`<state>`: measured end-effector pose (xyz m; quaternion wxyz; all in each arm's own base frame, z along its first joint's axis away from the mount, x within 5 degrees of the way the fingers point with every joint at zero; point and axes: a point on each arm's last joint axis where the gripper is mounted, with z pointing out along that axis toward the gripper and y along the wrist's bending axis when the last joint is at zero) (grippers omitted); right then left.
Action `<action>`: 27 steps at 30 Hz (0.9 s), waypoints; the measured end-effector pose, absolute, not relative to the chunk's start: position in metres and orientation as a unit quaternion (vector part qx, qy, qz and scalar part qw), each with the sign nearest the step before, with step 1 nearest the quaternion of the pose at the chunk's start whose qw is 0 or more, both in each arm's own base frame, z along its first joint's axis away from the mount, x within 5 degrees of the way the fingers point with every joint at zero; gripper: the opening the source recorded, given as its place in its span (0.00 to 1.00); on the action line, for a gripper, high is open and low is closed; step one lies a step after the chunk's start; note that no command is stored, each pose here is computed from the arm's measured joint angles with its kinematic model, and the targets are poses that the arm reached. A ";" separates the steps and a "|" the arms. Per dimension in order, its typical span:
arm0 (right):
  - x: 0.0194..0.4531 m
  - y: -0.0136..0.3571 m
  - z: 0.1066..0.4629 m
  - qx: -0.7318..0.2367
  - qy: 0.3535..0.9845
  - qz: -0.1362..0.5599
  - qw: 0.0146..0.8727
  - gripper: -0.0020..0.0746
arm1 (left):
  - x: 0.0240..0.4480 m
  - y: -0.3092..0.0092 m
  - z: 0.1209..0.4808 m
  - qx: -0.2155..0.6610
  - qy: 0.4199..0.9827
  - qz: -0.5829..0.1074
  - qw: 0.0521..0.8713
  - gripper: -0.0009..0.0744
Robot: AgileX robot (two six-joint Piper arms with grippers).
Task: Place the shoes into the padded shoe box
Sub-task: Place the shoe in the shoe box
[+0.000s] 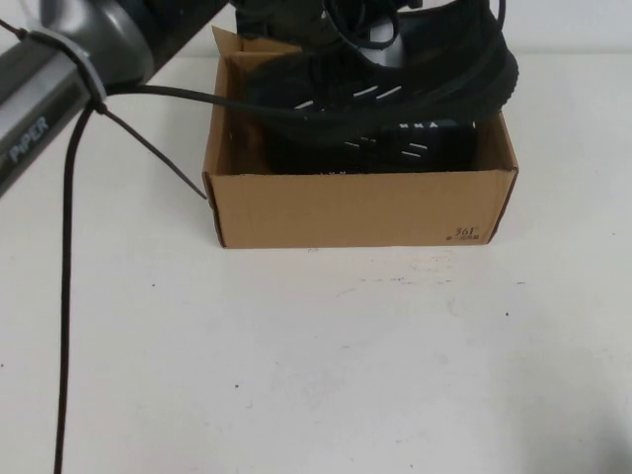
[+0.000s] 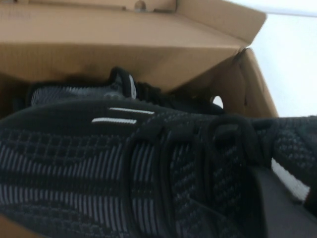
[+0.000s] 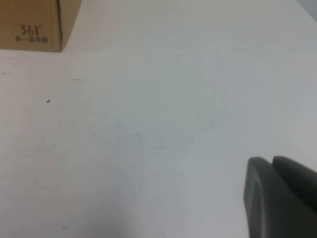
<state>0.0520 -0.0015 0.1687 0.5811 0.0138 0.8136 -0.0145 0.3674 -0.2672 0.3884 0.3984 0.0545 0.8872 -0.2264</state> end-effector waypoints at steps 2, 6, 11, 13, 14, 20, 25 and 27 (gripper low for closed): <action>0.052 -0.001 0.169 0.014 0.814 -0.014 0.581 0.02 | 0.369 -0.269 0.384 0.043 0.890 -0.229 0.392 0.02; 0.052 -0.001 0.169 0.014 0.814 -0.014 0.581 0.02 | 0.373 -0.272 0.376 0.030 0.894 -0.232 0.381 0.02; 0.052 -0.001 0.169 0.014 0.814 -0.014 0.581 0.02 | 0.380 -0.277 0.361 0.029 0.901 -0.225 0.369 0.02; 0.052 -0.001 0.169 0.014 0.814 -0.014 0.581 0.02 | 0.382 -0.278 0.354 0.027 0.905 -0.221 0.362 0.02; 0.052 -0.001 0.169 0.014 0.814 -0.014 0.581 0.02 | 0.383 -0.279 0.352 0.027 0.906 -0.220 0.360 0.02; 0.052 -0.001 0.169 0.014 0.814 -0.014 0.581 0.02 | 0.384 -0.279 0.348 0.014 0.909 -0.220 0.354 0.02; 0.052 -0.001 0.169 0.014 0.814 -0.014 0.581 0.02 | 0.387 -0.281 0.342 0.013 0.911 -0.216 0.351 0.02; 0.052 -0.001 0.169 0.014 0.814 -0.014 0.581 0.02 | 0.389 -0.282 0.336 0.013 0.915 -0.212 0.344 0.02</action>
